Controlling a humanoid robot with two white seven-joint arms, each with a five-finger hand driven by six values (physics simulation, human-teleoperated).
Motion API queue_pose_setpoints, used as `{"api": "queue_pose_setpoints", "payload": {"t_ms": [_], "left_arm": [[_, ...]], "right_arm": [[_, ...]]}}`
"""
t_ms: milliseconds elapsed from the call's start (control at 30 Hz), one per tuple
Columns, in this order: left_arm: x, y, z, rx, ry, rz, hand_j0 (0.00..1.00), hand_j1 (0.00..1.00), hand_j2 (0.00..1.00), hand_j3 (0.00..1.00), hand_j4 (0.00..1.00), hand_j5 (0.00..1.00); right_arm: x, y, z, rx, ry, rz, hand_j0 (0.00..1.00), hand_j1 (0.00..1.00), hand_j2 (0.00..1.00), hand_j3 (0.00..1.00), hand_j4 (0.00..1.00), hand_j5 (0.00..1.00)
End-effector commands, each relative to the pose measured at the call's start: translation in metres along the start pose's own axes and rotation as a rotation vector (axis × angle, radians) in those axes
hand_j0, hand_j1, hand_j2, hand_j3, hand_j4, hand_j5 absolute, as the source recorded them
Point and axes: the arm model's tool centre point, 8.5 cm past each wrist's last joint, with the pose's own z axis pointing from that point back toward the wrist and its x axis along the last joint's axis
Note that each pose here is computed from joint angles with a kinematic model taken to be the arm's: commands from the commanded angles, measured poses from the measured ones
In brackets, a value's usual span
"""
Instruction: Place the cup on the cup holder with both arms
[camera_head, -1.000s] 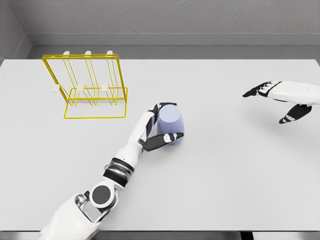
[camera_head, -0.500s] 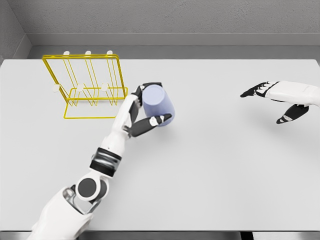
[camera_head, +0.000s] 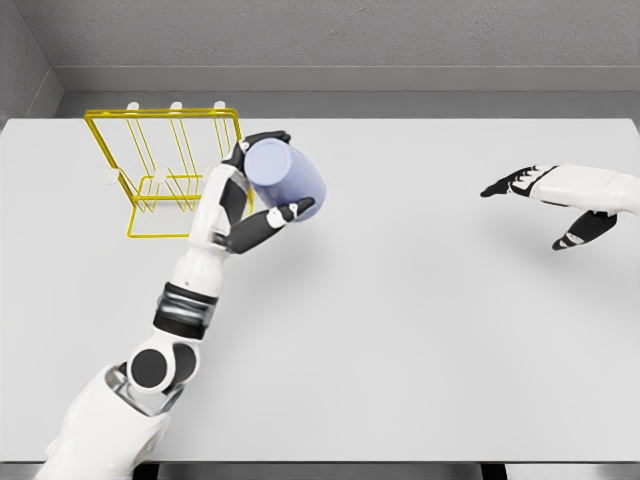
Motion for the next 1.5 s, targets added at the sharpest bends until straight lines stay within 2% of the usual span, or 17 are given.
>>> {"api": "queue_pose_setpoints", "payload": {"t_ms": [0,200,467,700,833,1233,1467], "left_arm": [[0.003,0.004,0.0,0.003,-0.022,-0.005,0.64,0.64,0.64,0.64,0.64,0.64],[0.004,0.019,0.002,0.02,-0.02,-0.032,0.64,0.64,0.64,0.64,0.64,0.64],[0.012,0.04,0.002,0.06,-0.061,-0.044,0.64,0.64,0.64,0.64,0.64,0.64],[0.012,0.048,0.004,0.058,-0.053,-0.06,0.64,0.64,0.64,0.64,0.64,0.64],[0.015,0.059,0.005,0.068,-0.053,-0.067,0.64,0.64,0.64,0.64,0.64,0.64],[0.02,0.078,0.006,0.073,-0.05,-0.115,0.64,0.64,0.64,0.64,0.64,0.64],[0.021,0.081,0.005,0.078,-0.049,-0.121,0.64,0.64,0.64,0.64,0.64,0.64]], "right_arm": [[0.0,-0.001,0.001,-0.004,0.0,-0.005,1.0,1.0,1.0,1.0,1.0,1.0],[0.0,-0.001,0.001,-0.004,0.0,-0.005,1.0,1.0,1.0,1.0,1.0,1.0],[-0.001,0.0,0.001,-0.004,0.002,-0.006,1.0,1.0,1.0,1.0,1.0,1.0],[-0.001,0.0,0.0,-0.004,0.001,-0.007,1.0,1.0,1.0,1.0,1.0,1.0],[0.001,0.0,-0.003,-0.007,-0.006,-0.009,1.0,1.0,1.0,1.0,1.0,1.0],[0.0,0.005,-0.002,0.0,-0.004,-0.016,1.0,1.0,1.0,1.0,1.0,1.0],[0.0,0.006,-0.003,0.002,-0.005,-0.018,1.0,1.0,1.0,1.0,1.0,1.0]]}}
